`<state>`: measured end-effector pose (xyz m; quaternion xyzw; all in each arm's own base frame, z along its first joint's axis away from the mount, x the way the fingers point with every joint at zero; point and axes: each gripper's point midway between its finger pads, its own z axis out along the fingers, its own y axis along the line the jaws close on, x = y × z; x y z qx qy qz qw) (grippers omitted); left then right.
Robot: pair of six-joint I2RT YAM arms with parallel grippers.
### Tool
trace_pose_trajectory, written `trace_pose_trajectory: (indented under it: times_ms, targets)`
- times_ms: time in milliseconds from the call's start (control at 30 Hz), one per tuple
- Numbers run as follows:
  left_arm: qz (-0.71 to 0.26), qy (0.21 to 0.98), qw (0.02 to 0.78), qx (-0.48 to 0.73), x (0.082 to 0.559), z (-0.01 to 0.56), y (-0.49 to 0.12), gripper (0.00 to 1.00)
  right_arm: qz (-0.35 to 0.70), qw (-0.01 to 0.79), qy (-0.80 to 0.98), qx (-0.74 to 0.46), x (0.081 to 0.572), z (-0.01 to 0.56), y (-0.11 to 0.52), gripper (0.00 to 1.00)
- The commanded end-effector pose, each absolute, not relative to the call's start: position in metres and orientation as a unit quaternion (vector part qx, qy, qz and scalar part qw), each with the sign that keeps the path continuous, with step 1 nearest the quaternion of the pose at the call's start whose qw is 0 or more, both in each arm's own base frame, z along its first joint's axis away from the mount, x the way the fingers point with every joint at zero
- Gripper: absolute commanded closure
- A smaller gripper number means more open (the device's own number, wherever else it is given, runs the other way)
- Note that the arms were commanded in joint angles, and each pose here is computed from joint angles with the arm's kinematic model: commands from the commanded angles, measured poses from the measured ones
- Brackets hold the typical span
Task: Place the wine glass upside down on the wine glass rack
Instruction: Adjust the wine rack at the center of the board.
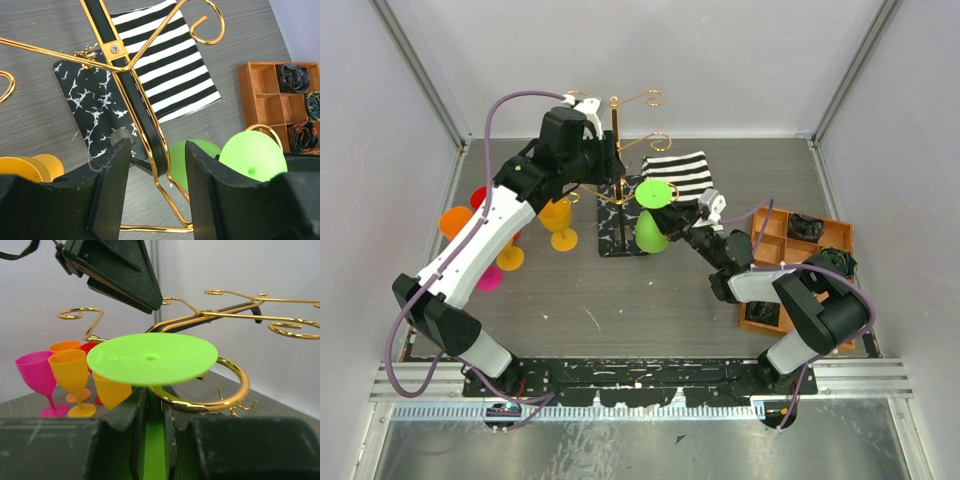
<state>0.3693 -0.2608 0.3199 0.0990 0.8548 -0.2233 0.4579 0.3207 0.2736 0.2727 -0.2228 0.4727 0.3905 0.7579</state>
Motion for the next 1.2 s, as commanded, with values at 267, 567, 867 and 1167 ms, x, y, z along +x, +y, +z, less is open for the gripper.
trace_pose_trajectory:
  times_ms: [267, 567, 867, 1167]
  targets:
    - [-0.231, 0.857, 0.448, 0.104, 0.373, 0.316, -0.266, 0.47, 0.351, 0.821, 0.421, -0.159, 0.334, 0.311, 0.245, 0.99]
    - [-0.233, 0.860, 0.441, 0.106, 0.373, 0.312, -0.269, 0.47, 0.333, 0.830, 0.426, -0.140, 0.337, 0.312, 0.235, 0.99]
    - [-0.232, 0.859, 0.442, 0.110, 0.372, 0.313, -0.268, 0.47, 0.308, 0.838, 0.435, -0.122, 0.333, 0.307, 0.220, 0.99]
    - [-0.234, 0.860, 0.440, 0.111, 0.371, 0.313, -0.268, 0.46, 0.312, 0.840, 0.420, -0.144, 0.312, 0.312, 0.216, 0.99]
